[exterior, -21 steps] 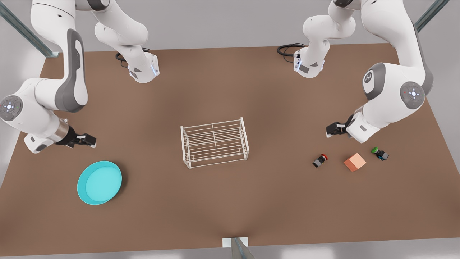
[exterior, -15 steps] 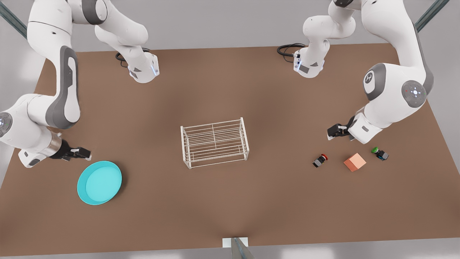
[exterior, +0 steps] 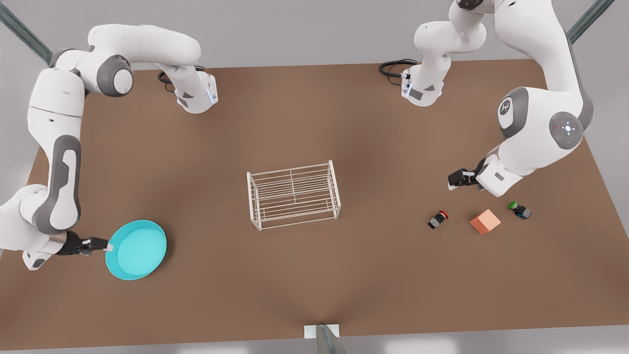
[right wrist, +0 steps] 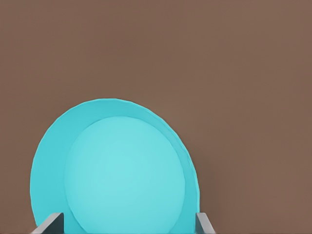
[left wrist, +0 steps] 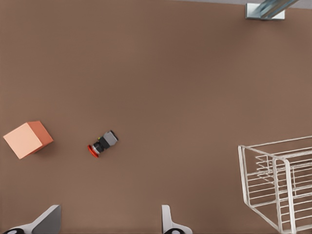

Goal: Place the plate on the shelf with right arm and place the red button switch in the plate with left arm

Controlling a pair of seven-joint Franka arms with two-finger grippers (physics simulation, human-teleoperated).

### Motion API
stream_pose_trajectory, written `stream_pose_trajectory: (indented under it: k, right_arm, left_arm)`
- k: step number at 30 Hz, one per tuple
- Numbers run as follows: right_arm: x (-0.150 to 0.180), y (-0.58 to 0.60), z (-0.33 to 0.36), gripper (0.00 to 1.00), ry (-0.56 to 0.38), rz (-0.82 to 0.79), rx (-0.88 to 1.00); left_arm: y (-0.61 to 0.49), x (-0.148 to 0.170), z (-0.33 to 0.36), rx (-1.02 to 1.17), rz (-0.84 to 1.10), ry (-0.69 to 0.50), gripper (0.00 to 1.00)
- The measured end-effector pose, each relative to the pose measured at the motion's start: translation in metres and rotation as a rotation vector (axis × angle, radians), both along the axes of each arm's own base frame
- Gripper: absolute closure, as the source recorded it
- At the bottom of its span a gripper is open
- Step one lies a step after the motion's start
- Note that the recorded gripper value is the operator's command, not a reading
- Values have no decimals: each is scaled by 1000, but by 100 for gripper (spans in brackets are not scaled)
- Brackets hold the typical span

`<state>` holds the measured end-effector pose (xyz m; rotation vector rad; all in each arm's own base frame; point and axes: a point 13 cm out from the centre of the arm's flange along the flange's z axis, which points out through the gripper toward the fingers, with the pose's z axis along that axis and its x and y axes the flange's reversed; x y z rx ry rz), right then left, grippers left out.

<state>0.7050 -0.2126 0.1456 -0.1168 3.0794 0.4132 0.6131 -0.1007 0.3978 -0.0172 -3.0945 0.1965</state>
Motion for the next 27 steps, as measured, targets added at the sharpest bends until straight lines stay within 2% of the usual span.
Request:
stream_pose_trajectory:
  k: [9,10,14,21,27]
  right_arm:
    - [-10,-25,-70,0,-4,75,62]
    - [-10,-25,-72,2,-8,82,70]
    - [-10,-19,-79,23,-21,113,90]
    - [-7,-15,-81,29,-47,158,94]
    - [-5,-12,-88,29,-61,180,101]
  left_arm:
    - [-2,-8,-9,11,5,34,0]
    - [-2,-11,-13,15,8,44,0]
    - [-6,-28,-32,62,15,92,0]
    - [-6,-39,-41,87,59,121,0]
    - [-4,-39,-42,95,90,125,0]
